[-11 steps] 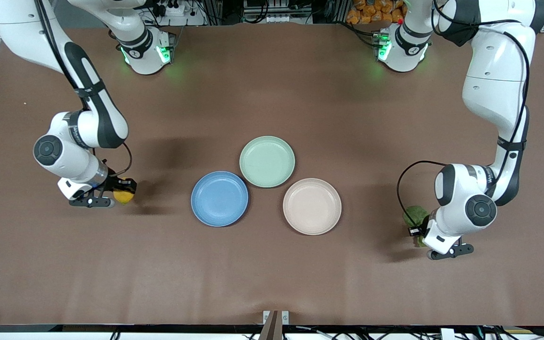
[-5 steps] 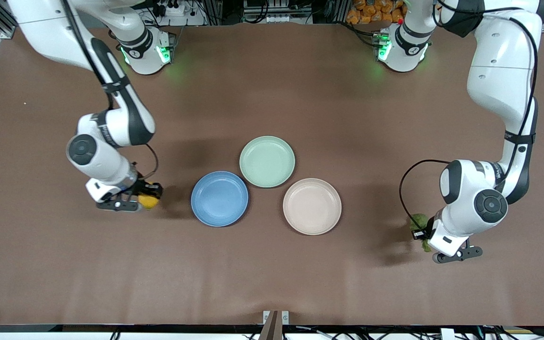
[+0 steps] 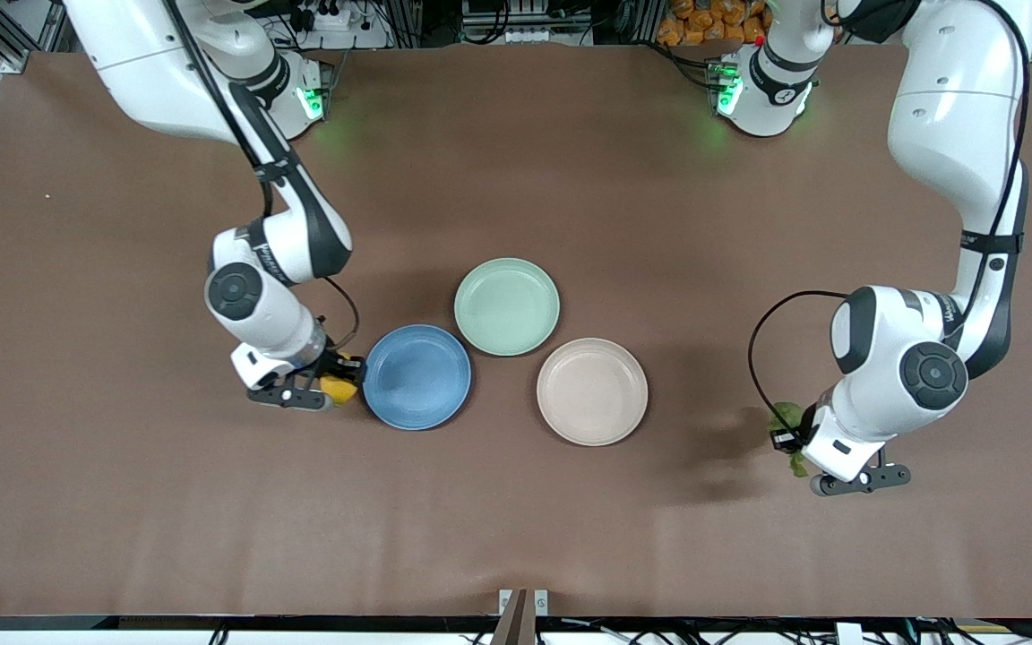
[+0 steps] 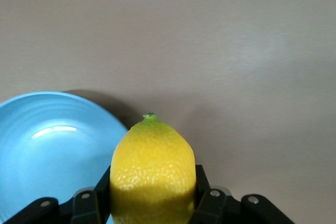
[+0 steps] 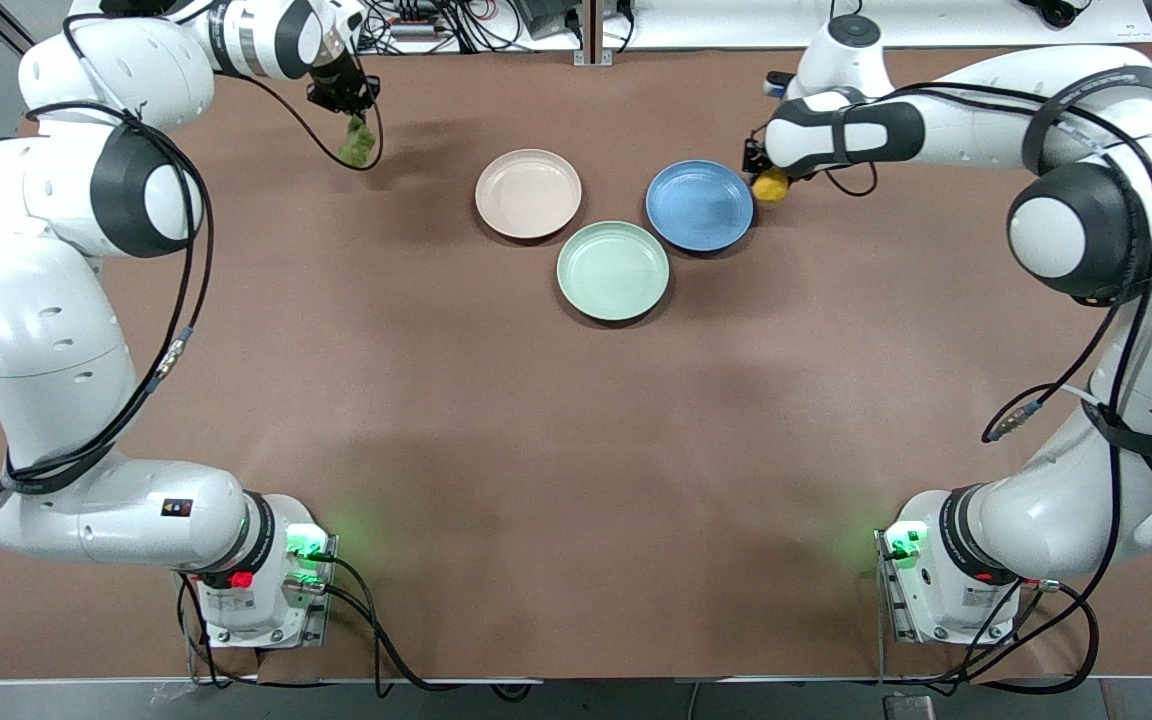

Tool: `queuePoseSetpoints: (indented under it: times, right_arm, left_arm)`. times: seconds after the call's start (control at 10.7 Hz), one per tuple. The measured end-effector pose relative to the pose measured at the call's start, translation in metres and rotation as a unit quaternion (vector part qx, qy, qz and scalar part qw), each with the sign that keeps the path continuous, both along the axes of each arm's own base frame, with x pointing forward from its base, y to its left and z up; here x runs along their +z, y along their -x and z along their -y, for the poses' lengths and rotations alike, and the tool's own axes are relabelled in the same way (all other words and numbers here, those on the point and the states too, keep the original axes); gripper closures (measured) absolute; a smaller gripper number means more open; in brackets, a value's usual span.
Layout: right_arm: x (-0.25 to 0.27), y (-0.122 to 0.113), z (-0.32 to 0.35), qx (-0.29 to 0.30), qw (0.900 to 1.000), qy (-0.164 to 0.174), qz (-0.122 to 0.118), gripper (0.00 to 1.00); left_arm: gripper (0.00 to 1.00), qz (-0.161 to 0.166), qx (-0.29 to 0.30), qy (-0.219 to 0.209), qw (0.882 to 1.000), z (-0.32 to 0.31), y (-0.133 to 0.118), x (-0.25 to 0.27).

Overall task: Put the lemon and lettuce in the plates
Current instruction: 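Carry the lemon to the blue plate while the left gripper carries the lettuce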

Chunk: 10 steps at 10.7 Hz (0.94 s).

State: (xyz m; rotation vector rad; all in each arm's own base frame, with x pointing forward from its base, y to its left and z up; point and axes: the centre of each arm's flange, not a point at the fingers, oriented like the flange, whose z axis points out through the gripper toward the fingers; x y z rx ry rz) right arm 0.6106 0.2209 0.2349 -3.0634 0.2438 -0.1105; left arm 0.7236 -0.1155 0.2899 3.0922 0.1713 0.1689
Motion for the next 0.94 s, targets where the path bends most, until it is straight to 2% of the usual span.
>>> queuePoseSetpoints:
  times: [0.37,0.65,0.94]
  right_arm:
    - [-0.014,0.002,-0.044,-0.018,1.000,-0.007,-0.002,0.38]
    - [-0.030,0.014,-0.073,-0.025,1.000,-0.007,-0.013,0.38]
    - [-0.034,0.019,-0.085,-0.021,1.000,-0.008,-0.016,0.38]
  left_arm:
    - [0.96,0.003,-0.026,0.020,0.999,0.045,0.010,0.027]
    - [0.96,0.002,-0.013,0.044,0.999,0.092,0.022,0.039]
    - [0.96,-0.007,0.012,0.055,0.998,0.163,0.047,0.041]
